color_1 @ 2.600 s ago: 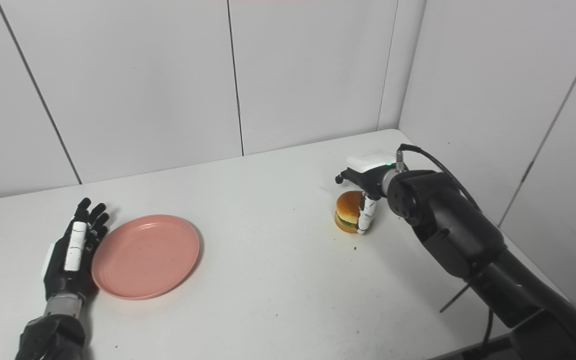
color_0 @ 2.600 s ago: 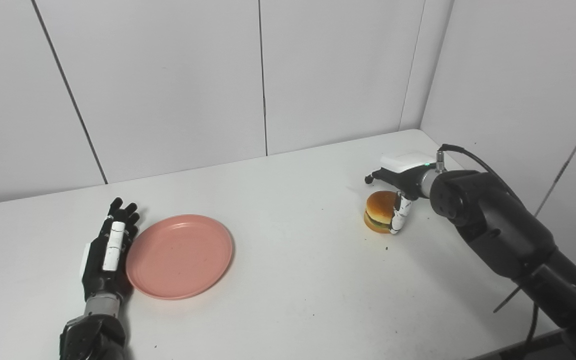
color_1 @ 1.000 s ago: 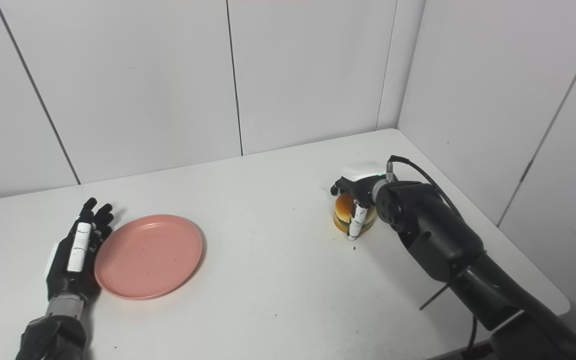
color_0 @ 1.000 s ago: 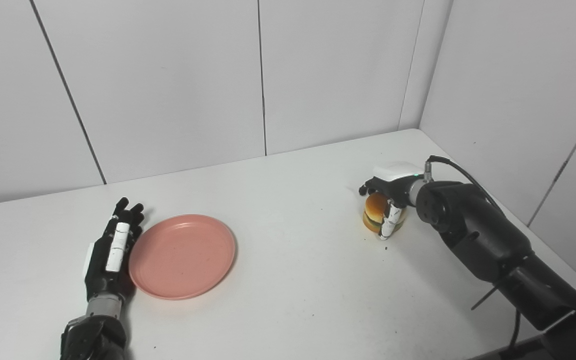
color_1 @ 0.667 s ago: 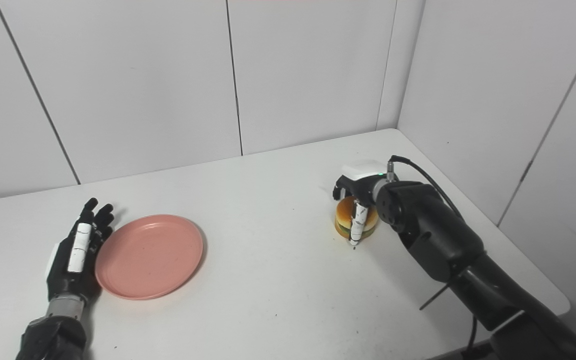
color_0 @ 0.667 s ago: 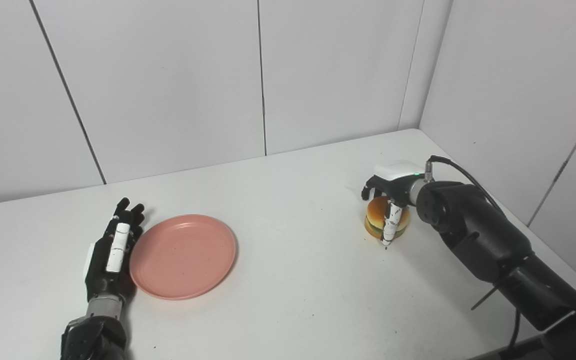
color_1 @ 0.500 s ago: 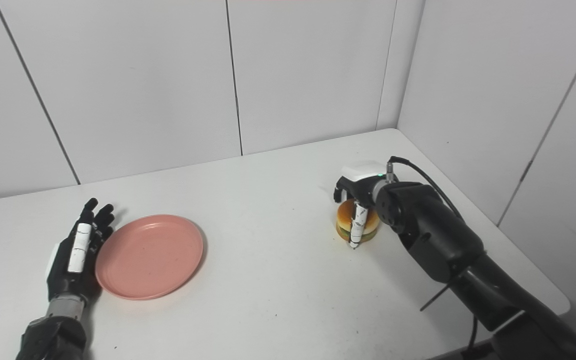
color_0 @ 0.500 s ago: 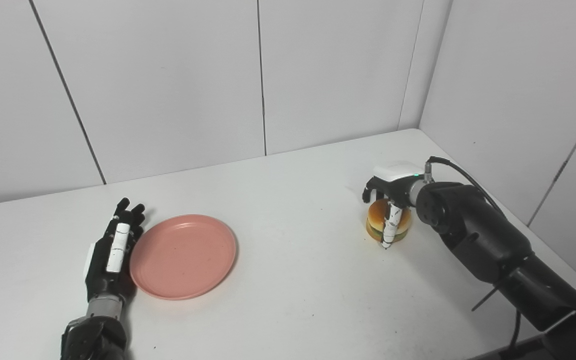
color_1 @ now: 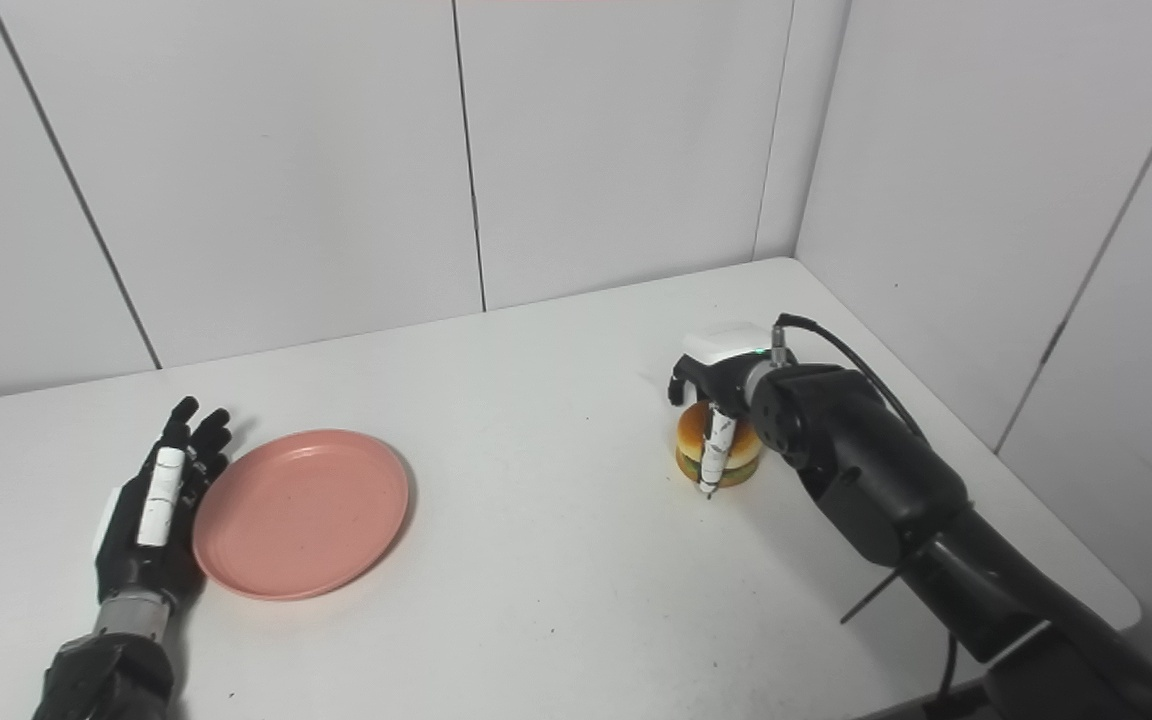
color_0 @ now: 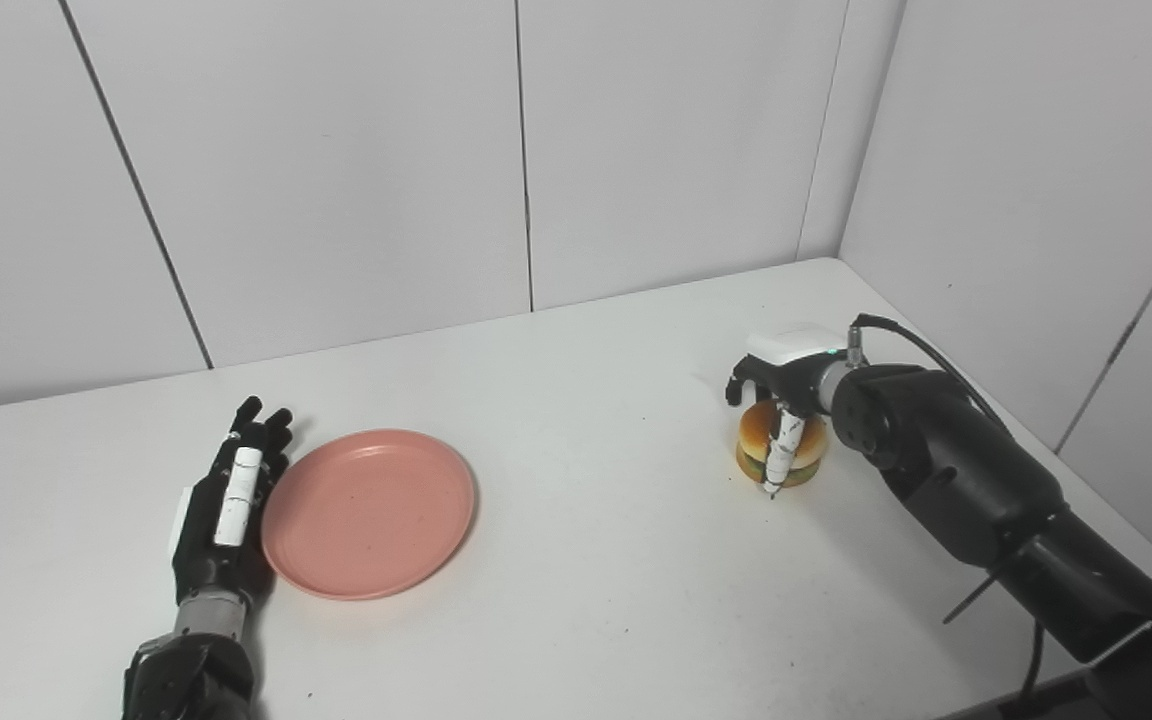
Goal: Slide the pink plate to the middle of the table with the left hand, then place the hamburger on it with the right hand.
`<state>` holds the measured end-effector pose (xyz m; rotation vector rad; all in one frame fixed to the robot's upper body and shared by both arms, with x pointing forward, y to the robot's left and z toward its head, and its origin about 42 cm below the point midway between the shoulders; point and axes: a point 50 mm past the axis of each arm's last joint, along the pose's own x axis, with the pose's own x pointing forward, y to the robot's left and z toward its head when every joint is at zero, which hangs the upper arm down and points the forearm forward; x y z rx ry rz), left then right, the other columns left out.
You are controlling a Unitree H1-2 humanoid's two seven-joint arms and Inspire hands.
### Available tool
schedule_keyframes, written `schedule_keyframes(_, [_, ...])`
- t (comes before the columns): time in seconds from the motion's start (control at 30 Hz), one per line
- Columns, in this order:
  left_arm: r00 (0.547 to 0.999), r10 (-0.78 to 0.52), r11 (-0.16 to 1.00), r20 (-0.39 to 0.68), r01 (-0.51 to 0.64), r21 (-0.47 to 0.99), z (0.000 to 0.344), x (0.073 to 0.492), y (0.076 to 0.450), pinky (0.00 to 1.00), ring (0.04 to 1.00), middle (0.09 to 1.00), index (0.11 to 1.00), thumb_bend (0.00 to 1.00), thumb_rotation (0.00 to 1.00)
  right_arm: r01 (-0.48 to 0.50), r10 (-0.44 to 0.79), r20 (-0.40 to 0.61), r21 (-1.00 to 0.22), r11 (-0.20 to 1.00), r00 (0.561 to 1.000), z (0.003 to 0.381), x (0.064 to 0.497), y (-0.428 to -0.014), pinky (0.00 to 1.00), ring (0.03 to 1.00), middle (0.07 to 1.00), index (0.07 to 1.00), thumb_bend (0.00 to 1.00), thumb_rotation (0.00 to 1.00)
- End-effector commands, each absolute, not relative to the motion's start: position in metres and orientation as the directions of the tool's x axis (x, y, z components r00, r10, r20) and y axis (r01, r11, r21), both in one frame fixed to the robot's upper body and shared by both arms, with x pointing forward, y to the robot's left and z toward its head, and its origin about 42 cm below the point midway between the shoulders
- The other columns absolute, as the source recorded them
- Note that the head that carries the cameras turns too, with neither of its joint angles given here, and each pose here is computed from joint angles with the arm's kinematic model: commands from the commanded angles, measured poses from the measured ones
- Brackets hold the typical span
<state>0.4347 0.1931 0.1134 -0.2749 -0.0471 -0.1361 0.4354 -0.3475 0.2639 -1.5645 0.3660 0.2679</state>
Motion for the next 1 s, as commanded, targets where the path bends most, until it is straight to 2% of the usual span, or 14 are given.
schedule_keyframes(0.0, [0.989, -0.141, 0.949, 0.032, 0.144, -0.280, 0.105, 0.430, 0.191, 1.00, 0.945, 0.886, 0.919, 0.93, 0.69, -0.293, -0.060, -0.292, -0.956, -0.020, 0.955, 0.298, 0.438, -0.353, 0.33, 0.418, 0.488, 0.698, 0.56, 0.00])
schedule_keyframes(0.17, [0.989, -0.144, 0.950, 0.031, 0.147, -0.277, 0.105, 0.430, 0.190, 1.00, 0.944, 0.888, 0.925, 0.91, 0.69, -0.260, -0.016, -0.259, -0.965, -0.023, 0.966, 0.311, 0.433, -0.349, 0.28, 0.398, 0.486, 0.698, 0.56, 0.00])
schedule_keyframes(0.33, [0.989, -0.143, 0.950, 0.031, 0.146, -0.274, 0.106, 0.429, 0.186, 0.99, 0.941, 0.885, 0.924, 0.91, 0.69, -0.229, -0.003, -0.229, -0.973, -0.039, 0.973, 0.328, 0.429, -0.341, 0.29, 0.438, 0.491, 0.710, 0.55, 0.00])
schedule_keyframes(0.4, [0.989, -0.143, 0.950, 0.032, 0.146, -0.278, 0.106, 0.428, 0.184, 0.99, 0.937, 0.877, 0.920, 0.91, 0.69, -0.218, -0.007, -0.217, -0.975, -0.034, 0.976, 0.334, 0.428, -0.338, 0.32, 0.427, 0.525, 0.705, 0.53, 0.00])
schedule_keyframes(0.53, [0.989, -0.142, 0.948, 0.032, 0.145, -0.283, 0.106, 0.428, 0.180, 1.00, 0.932, 0.872, 0.918, 0.91, 0.68, -0.207, 0.022, -0.208, -0.978, -0.033, 0.978, 0.343, 0.427, -0.333, 0.35, 0.461, 0.498, 0.683, 0.53, 0.00])
schedule_keyframes(0.8, [0.989, -0.143, 0.951, 0.037, 0.148, -0.272, 0.110, 0.427, 0.172, 0.95, 0.925, 0.877, 0.919, 0.89, 0.69, -0.190, 0.078, -0.193, -0.981, -0.044, 0.978, 0.359, 0.431, -0.322, 0.32, 0.456, 0.495, 0.697, 0.53, 0.00])
schedule_keyframes(0.93, [0.989, -0.145, 0.956, 0.042, 0.151, -0.251, 0.112, 0.427, 0.165, 0.91, 0.914, 0.880, 0.915, 0.88, 0.71, -0.192, 0.122, -0.198, -0.980, -0.054, 0.973, 0.365, 0.432, -0.313, 0.39, 0.464, 0.496, 0.704, 0.53, 0.00])
schedule_keyframes(0.97, [0.988, -0.147, 0.957, 0.044, 0.153, -0.245, 0.113, 0.427, 0.164, 0.90, 0.914, 0.880, 0.917, 0.87, 0.71, -0.194, 0.127, -0.199, -0.979, -0.055, 0.972, 0.366, 0.433, -0.311, 0.41, 0.464, 0.596, 0.712, 0.53, 0.00])
